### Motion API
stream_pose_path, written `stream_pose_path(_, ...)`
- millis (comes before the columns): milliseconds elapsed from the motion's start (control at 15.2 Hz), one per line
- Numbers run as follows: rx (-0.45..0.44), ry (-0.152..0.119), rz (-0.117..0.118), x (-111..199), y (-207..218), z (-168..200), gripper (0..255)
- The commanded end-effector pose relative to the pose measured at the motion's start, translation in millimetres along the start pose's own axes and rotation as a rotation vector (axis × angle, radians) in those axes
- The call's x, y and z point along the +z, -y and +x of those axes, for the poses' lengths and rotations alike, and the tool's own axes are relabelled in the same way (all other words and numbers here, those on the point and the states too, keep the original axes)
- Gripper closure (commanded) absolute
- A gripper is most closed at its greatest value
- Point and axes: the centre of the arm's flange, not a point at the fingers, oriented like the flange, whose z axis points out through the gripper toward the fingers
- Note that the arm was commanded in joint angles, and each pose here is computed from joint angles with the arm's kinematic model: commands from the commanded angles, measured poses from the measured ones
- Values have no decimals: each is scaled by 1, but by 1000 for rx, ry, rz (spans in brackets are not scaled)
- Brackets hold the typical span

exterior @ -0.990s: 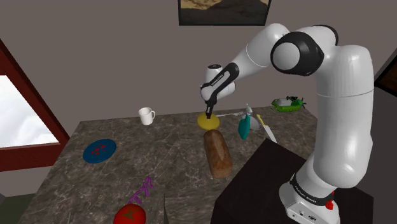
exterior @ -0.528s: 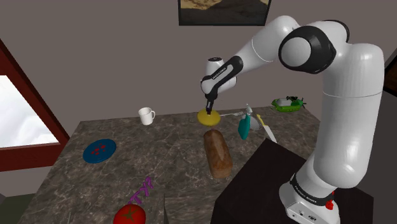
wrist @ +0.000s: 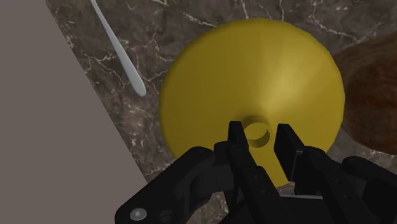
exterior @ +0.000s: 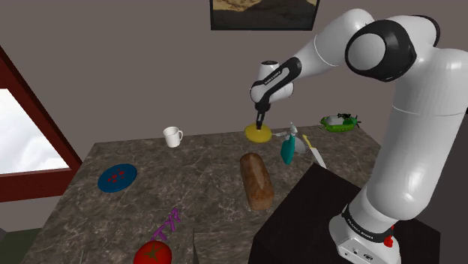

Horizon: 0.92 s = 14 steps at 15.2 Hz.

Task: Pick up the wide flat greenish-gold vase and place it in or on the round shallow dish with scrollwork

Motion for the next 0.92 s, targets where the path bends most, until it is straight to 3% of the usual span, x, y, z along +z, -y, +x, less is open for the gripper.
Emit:
stream_pose_path(0,-2,0,0,-4,-13,-21,255)
stream_pose_path(858,-2,0,0,-27,-99,-168,255)
